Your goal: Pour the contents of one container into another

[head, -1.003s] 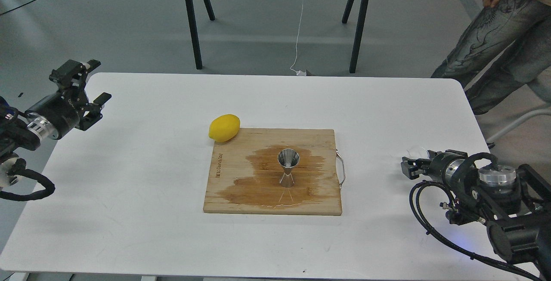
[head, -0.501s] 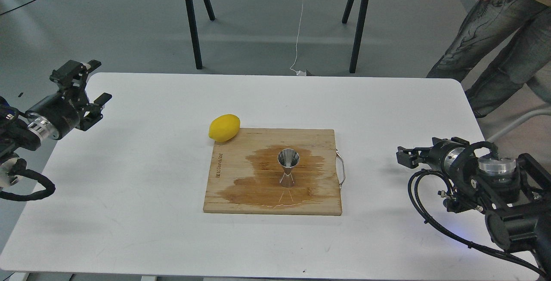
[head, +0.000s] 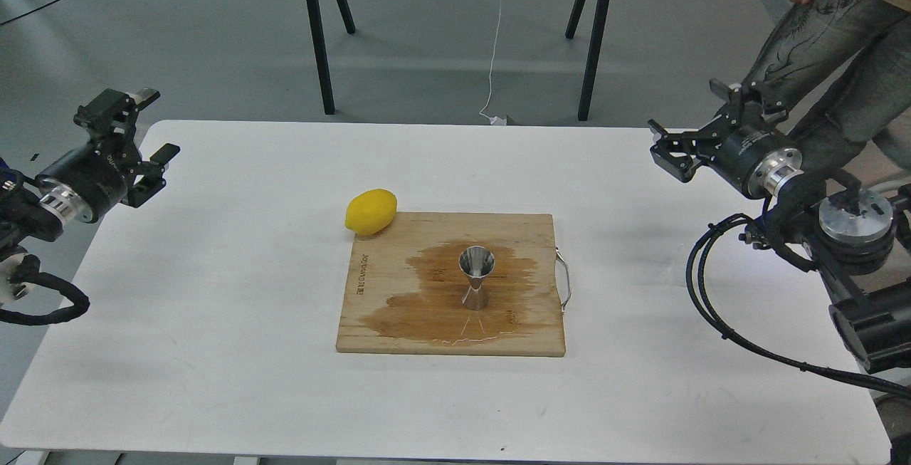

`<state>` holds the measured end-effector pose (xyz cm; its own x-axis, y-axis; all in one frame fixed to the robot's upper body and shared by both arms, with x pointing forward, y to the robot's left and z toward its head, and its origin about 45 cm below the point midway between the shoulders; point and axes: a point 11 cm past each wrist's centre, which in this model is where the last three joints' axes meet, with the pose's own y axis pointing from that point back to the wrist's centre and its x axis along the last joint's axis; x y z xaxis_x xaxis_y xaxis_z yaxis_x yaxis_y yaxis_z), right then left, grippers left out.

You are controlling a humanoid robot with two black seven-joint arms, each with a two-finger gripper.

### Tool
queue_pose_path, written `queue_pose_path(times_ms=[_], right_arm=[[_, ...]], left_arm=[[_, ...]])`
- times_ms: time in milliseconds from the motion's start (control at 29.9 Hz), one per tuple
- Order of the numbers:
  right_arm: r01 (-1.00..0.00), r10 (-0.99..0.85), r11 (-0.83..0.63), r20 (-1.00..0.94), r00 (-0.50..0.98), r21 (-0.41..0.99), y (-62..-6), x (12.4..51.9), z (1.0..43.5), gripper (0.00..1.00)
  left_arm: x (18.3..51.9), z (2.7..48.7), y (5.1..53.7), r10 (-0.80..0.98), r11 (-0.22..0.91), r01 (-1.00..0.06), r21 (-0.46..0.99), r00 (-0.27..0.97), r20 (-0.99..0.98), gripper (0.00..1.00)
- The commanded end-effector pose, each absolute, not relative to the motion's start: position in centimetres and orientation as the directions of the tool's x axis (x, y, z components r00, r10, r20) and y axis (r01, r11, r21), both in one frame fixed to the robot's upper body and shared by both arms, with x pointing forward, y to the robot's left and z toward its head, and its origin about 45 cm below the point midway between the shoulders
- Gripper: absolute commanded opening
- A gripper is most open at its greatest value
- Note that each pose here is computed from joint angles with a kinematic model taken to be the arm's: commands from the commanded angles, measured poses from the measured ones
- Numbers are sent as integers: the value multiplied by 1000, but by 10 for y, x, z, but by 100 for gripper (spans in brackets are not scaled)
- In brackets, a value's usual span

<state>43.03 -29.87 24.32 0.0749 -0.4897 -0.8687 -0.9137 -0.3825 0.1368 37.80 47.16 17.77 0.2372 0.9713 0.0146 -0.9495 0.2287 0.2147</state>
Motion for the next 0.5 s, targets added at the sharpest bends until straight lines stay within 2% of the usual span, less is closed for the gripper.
queue_pose_path(times_ms=[0, 100, 234, 468], right_arm=[[-892, -501, -449, -815, 292, -44, -315, 437, 277, 98], [-866, -482, -483, -786, 387, -131, -323, 436, 281, 98], [-894, -507, -441, -801, 317, -75, -337, 437, 260, 98], [-900, -506, -430, -806, 306, -71, -339, 437, 257, 98]], left_arm=[[384, 187, 470, 974, 225, -958, 177, 228, -4, 98], [386, 194, 473, 978, 209, -967, 146, 208, -23, 98], [387, 197, 475, 980, 196, -972, 129, 193, -39, 98], [388, 198, 475, 980, 198, -972, 126, 194, -39, 98]])
